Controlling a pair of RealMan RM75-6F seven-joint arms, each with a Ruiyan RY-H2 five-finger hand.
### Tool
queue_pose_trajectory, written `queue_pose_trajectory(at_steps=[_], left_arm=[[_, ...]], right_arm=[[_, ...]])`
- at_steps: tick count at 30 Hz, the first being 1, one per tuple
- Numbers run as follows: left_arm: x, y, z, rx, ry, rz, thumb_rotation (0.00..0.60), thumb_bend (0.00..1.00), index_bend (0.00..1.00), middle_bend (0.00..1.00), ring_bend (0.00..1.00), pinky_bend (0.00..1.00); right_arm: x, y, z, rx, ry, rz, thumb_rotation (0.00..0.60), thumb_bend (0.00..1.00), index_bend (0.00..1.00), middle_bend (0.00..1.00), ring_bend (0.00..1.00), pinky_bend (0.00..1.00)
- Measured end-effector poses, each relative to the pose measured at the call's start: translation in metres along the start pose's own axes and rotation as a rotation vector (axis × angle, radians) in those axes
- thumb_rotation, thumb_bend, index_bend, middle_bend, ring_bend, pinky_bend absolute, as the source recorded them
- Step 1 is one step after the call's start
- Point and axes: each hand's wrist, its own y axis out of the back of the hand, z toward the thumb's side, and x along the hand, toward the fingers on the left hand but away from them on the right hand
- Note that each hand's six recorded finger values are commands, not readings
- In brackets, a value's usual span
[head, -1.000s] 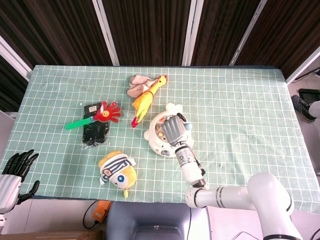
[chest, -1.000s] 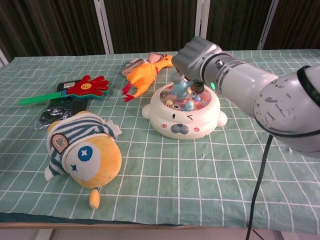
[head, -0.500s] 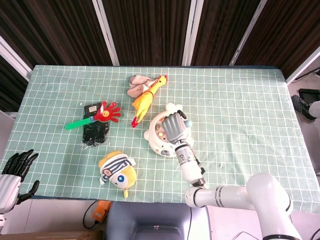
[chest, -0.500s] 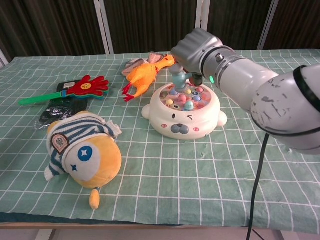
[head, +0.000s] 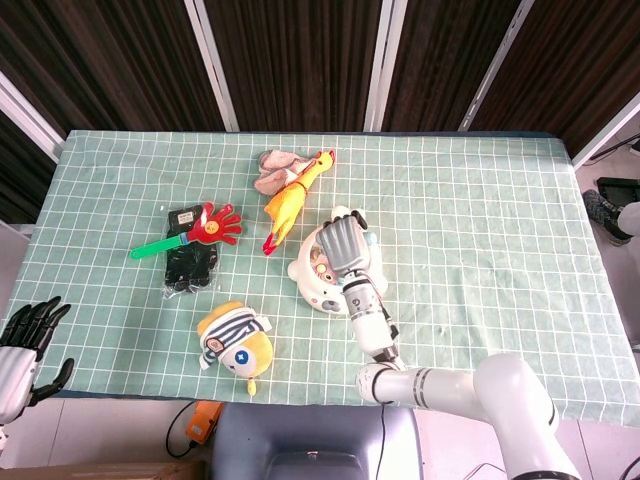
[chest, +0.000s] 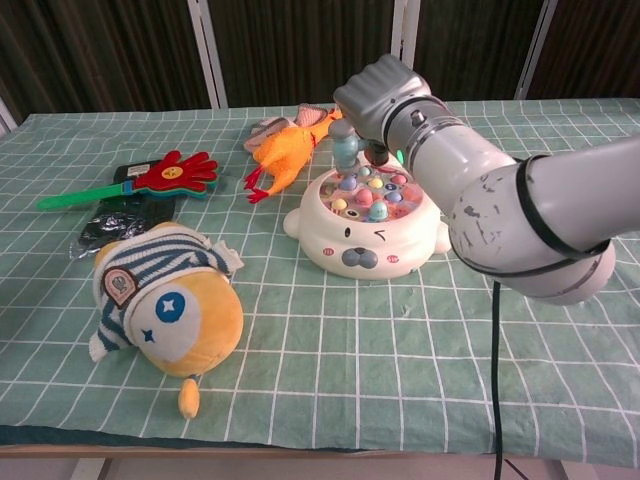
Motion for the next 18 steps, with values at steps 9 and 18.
queue_pose_trajectory(at_steps=[9,18], left_arm=[[0.0,0.001,0.0,-0.004,-0.003,0.001,0.6,0.42,0.0,0.0,0.0,0.02],[-0.001,0.001,0.0,-0.005,-0.004,0.002,0.6,0.42,0.0,0.0,0.0,0.02]], right_arm=[[-0.001,-0.004,0.004,0.03,-0.003,0.025,0.6,0.61,0.95,0.69,0.61,0.61],[-0.001,-0.011,0.003,0.063,-0.02,0.062,0.6,0.62,0.95,0.69,0.61,0.61]])
